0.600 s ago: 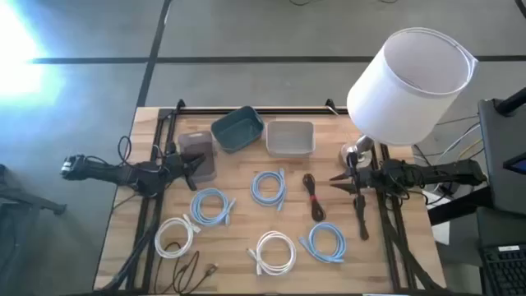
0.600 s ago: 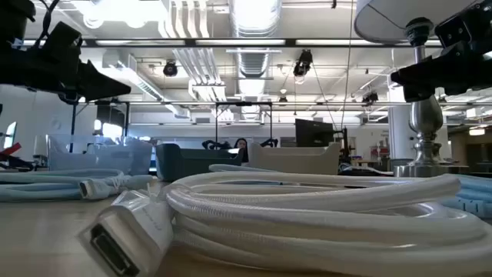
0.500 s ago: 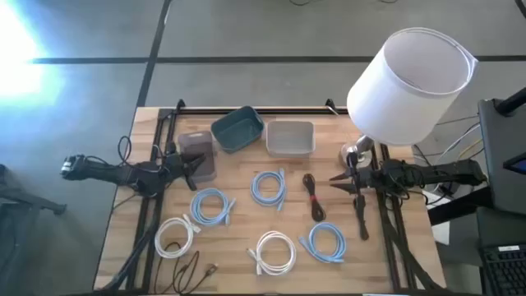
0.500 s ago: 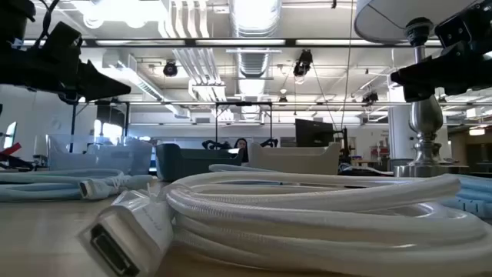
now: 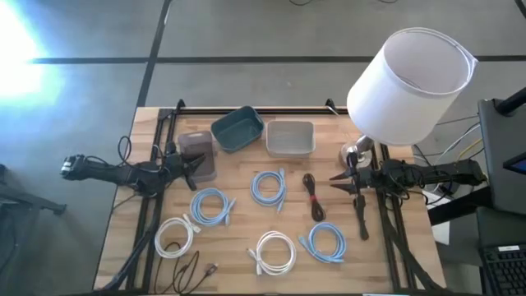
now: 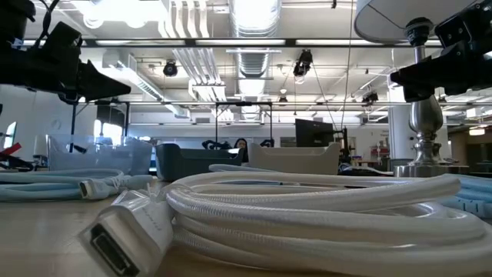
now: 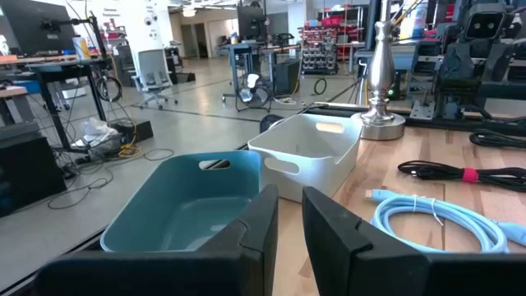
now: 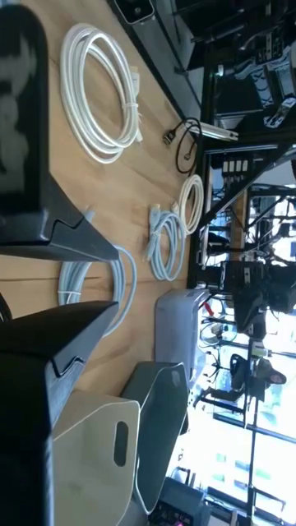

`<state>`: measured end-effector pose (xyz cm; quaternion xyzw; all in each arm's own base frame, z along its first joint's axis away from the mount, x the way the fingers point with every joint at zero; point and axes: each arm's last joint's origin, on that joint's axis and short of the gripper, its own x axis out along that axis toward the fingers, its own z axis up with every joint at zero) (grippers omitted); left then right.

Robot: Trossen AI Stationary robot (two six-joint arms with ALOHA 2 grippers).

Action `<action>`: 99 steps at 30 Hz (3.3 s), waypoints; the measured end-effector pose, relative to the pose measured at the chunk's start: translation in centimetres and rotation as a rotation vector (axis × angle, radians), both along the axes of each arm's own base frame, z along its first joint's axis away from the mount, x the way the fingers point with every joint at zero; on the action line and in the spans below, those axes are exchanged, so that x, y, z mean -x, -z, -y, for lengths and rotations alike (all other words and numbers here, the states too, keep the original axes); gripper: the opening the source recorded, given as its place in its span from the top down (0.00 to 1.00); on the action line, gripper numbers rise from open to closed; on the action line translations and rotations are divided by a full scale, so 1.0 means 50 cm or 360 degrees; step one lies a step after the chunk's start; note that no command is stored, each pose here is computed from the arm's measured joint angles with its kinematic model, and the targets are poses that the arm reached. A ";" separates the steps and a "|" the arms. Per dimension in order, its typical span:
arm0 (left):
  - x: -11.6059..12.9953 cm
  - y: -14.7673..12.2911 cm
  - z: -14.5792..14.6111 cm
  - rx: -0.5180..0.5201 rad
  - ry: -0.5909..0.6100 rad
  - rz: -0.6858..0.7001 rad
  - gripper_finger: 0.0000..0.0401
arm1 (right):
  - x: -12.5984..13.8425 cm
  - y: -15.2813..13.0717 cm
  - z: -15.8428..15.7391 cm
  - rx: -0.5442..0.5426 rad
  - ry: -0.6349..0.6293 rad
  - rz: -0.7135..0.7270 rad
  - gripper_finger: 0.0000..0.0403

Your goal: Pick & Place USB Port

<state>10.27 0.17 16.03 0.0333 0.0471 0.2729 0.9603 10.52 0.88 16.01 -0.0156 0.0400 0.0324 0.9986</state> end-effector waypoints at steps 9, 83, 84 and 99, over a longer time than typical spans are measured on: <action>0.000 0.000 0.000 0.0000 0.0000 0.0000 0.84 | 0.000 0.000 0.000 0.0000 0.0000 0.0000 0.83; 0.000 0.000 0.000 0.0000 -0.0001 0.0000 0.84 | 0.000 0.000 0.000 0.0020 -0.0002 0.0002 0.79; 0.000 0.000 0.000 0.0000 0.0001 0.0000 0.84 | 0.000 0.000 0.000 -0.0034 0.0002 -0.0002 0.79; 0.000 0.000 0.000 -0.0307 0.0025 -0.0191 0.84 | 0.000 -0.010 0.000 -0.0547 0.0032 0.0045 0.83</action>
